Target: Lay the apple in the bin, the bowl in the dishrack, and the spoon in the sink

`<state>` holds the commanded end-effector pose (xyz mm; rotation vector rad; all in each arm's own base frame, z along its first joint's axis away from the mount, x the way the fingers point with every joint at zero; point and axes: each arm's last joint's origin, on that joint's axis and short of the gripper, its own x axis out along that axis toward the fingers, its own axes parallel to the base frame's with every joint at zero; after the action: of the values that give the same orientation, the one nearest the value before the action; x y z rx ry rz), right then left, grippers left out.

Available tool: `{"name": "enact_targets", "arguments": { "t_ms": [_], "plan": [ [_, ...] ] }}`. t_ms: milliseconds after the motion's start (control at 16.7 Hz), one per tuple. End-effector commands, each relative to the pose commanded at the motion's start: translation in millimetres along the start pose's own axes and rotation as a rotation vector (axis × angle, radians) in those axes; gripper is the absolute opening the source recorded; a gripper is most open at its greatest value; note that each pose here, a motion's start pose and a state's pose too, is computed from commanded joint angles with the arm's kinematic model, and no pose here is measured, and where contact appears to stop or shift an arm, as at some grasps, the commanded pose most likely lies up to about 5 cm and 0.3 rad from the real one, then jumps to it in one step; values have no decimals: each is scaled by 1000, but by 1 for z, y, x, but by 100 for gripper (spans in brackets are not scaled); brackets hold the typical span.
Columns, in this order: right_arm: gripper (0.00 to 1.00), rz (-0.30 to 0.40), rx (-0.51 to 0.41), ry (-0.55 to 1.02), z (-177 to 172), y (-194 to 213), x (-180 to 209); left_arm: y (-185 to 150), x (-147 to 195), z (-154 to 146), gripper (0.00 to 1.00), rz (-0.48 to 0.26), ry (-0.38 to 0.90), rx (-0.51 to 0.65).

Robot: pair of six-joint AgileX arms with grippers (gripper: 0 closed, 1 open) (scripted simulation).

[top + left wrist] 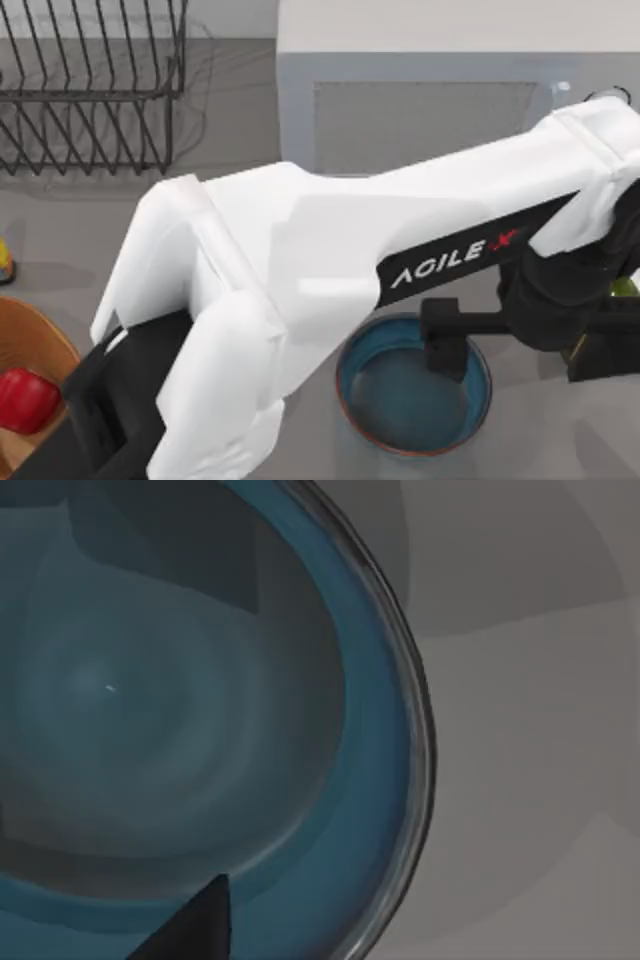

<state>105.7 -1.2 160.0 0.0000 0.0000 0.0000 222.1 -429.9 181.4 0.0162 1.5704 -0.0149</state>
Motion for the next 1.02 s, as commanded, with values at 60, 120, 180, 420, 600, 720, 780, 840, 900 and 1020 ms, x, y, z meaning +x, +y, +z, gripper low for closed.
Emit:
{"name": "enact_targets", "arguments": {
  "t_ms": [60,120,180,420,600,720,780,840,900,1020],
  "plan": [
    [100,0,0,0,0,0,0,-1,9,-2,100,0,0,0],
    [100,0,0,0,0,0,0,-1,17,-3,100,0,0,0],
    [100,0,0,0,0,0,0,0,24,-2,100,0,0,0],
    [100,0,0,0,0,0,0,9,48,6,100,1,2,0],
    [100,0,0,0,0,0,0,14,53,11,100,-1,0,0],
    [100,0,0,0,0,0,0,14,53,11,100,-1,0,0],
    [100,0,0,0,0,0,0,14,53,11,100,-1,0,0],
    [100,0,0,0,0,0,0,14,53,11,92,-1,0,0],
    [100,0,0,0,0,0,0,14,53,11,85,-1,0,0],
    [100,0,0,0,0,0,0,14,53,11,70,-1,0,0]
  ]
}}
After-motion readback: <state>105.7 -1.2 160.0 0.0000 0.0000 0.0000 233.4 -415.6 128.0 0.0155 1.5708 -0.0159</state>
